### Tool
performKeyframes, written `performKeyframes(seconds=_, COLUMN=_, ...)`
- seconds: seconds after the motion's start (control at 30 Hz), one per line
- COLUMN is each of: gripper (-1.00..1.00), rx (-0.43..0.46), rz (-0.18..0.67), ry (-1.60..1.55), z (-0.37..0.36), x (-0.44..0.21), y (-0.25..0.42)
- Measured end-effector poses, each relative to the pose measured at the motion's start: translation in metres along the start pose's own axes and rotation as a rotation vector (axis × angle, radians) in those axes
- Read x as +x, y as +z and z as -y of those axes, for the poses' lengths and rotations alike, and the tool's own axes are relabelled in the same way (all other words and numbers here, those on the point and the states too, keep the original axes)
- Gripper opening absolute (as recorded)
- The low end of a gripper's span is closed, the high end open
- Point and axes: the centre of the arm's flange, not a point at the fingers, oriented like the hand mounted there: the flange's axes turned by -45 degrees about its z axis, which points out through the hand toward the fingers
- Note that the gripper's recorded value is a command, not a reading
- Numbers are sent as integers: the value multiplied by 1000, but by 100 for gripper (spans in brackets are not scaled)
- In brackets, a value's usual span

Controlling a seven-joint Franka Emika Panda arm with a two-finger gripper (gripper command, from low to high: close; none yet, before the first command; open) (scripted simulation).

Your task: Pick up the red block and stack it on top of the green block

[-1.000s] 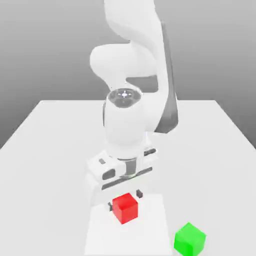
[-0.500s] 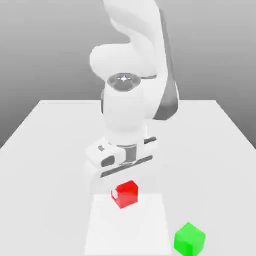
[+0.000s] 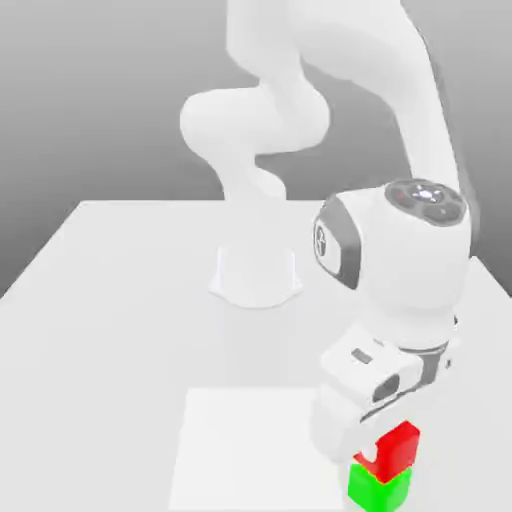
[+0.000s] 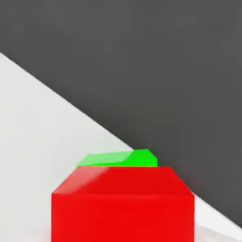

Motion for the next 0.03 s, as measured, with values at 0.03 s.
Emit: performKeyframes(seconds=0.03, gripper=100, rx=0, rz=0, ry=0, z=0, x=0, y=0)
